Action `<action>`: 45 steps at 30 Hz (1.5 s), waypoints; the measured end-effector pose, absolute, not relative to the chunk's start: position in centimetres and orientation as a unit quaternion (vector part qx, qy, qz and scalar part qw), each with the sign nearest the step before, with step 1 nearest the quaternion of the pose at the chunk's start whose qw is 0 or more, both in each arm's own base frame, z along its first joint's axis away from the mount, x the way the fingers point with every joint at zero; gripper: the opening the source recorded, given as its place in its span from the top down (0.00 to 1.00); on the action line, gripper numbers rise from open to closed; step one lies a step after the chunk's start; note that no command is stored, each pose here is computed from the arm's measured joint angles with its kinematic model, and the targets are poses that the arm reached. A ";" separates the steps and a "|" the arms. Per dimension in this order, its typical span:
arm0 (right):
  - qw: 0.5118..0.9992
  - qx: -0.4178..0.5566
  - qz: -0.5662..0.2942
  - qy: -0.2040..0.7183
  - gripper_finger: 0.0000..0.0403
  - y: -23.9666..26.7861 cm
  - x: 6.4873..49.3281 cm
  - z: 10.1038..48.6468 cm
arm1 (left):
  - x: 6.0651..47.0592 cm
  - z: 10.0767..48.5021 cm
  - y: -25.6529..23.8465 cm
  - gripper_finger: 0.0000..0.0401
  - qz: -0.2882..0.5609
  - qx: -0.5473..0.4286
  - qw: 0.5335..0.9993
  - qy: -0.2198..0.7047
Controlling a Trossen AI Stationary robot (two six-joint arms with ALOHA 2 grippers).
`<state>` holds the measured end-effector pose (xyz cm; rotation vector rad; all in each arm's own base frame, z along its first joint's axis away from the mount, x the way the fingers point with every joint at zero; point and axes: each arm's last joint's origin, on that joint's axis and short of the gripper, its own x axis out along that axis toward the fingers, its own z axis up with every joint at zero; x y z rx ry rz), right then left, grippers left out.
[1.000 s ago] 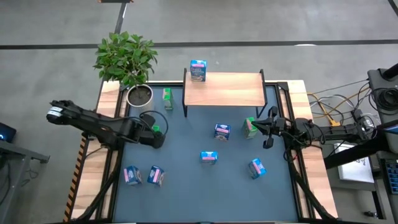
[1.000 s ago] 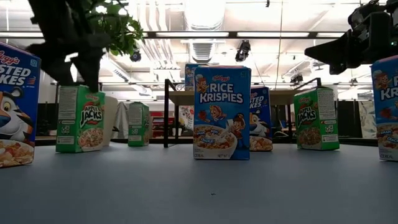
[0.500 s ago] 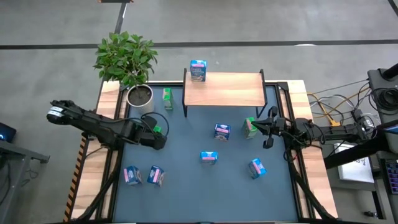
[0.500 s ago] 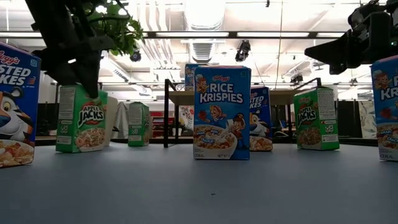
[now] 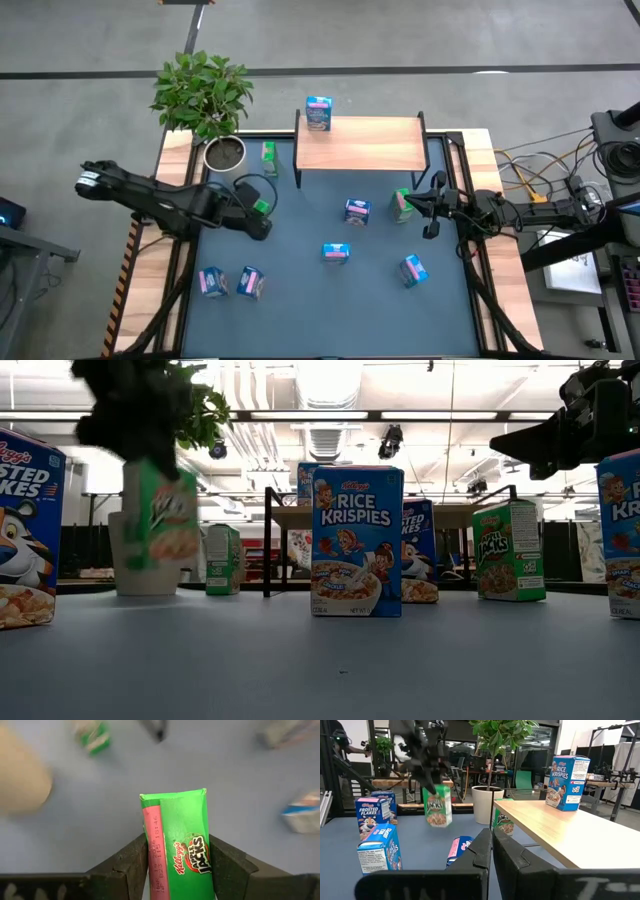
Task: Stack cereal on shelf
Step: Put the bottom left green cereal box on the shelf
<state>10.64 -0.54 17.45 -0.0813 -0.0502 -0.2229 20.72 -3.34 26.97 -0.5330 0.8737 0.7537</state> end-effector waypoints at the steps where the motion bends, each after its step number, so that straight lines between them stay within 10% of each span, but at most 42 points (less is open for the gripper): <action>1: 0.993 -0.041 -0.111 -0.025 0.98 -0.5 10.6 17.4 | 21.0 27.8 -3.4 0.60 0.334 -0.235 0.818 0.404; 10: 0.993 -0.041 -0.111 -0.025 0.98 -0.5 10.6 17.4 | 24.0 35.5 -2.8 0.60 0.214 -0.149 0.931 0.257; 23: 0.992 -0.044 -0.111 -0.025 0.98 -0.5 10.6 17.5 | 26.3 39.4 1.2 0.60 0.191 -0.072 0.974 0.103; 45: 0.992 -0.049 -0.112 -0.026 0.98 -0.5 10.6 17.5 | 37.1 37.0 11.2 0.60 0.233 0.051 0.936 0.259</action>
